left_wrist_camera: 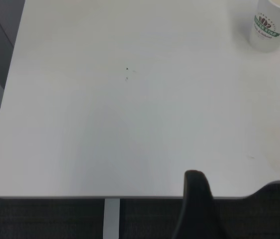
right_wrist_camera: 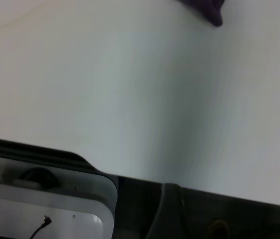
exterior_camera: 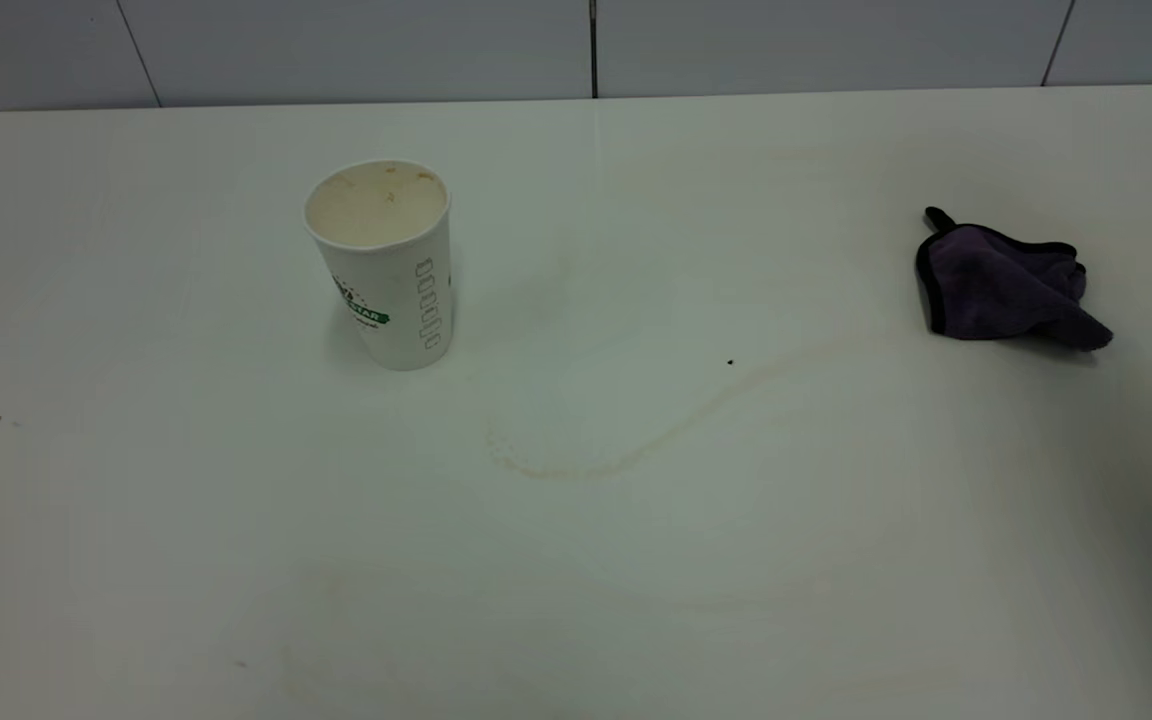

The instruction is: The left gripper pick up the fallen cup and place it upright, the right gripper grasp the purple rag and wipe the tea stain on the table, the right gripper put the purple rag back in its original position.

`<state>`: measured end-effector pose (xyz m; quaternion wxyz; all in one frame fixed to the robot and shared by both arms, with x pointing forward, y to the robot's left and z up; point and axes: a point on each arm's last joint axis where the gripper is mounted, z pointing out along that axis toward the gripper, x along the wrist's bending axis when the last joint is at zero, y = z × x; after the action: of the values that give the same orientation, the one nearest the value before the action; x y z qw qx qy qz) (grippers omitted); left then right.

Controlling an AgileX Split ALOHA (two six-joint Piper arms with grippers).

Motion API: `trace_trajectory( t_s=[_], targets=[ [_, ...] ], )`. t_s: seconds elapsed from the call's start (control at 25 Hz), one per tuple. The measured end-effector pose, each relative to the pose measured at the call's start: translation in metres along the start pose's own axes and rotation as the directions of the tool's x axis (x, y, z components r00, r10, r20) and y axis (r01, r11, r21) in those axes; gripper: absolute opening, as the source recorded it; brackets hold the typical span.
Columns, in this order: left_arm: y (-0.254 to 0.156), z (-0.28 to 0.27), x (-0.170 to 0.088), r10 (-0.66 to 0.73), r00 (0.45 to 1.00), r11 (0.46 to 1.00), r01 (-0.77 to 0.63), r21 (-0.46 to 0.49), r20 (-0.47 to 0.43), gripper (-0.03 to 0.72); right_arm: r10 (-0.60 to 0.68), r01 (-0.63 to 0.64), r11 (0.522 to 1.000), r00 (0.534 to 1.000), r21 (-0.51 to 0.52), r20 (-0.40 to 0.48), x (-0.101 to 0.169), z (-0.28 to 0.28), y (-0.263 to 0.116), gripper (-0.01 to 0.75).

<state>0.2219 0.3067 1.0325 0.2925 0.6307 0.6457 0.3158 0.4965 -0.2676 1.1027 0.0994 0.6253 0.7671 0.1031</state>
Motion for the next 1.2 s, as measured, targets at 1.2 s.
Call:
trace_trajectory(
  t_s=[1.2],
  targets=[
    [0.000, 0.000, 0.000, 0.000, 1.000, 1.000, 0.000, 0.000, 0.000, 0.542, 0.033, -0.009, 0.876, 0.999, -0.483, 0.040, 0.019, -0.005, -0.238, 0.660]
  ],
)
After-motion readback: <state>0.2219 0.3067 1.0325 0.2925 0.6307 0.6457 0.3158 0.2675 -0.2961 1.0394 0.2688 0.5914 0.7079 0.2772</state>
